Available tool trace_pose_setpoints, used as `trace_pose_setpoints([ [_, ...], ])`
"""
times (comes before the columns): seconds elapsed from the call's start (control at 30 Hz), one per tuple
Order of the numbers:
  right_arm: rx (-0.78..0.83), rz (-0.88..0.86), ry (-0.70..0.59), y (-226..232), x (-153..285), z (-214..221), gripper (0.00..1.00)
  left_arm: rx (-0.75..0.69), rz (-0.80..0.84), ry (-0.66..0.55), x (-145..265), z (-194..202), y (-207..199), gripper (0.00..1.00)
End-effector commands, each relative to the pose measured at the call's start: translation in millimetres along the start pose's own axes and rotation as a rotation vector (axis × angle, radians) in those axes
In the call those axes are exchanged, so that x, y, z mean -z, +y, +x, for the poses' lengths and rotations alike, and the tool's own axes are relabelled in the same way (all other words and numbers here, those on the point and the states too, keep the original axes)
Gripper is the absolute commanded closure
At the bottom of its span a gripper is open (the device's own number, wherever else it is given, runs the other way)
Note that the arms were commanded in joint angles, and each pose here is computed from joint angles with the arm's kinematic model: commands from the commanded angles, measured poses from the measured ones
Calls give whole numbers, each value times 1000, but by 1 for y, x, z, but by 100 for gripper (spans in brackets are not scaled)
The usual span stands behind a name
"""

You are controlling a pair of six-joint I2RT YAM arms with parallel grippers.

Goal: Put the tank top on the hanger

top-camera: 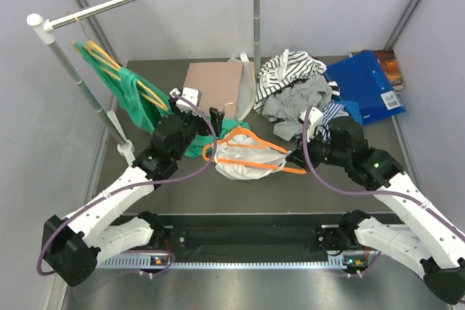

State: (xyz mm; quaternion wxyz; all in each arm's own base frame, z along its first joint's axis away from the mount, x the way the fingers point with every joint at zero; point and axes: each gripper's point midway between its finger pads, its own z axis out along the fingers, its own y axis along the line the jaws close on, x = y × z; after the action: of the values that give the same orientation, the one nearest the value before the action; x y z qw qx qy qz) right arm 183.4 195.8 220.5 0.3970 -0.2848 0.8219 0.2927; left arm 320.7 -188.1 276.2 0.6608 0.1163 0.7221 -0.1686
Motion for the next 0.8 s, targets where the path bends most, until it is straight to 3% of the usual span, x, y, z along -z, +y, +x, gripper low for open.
trace_pose_setpoints([
  [0.0,47,-22,-106,7,14,-31,100,24,-19,-98,-6,-32,2,1],
  [0.77,52,-81,-155,21,24,-37,100,41,-34,-97,-22,-20,10,1],
])
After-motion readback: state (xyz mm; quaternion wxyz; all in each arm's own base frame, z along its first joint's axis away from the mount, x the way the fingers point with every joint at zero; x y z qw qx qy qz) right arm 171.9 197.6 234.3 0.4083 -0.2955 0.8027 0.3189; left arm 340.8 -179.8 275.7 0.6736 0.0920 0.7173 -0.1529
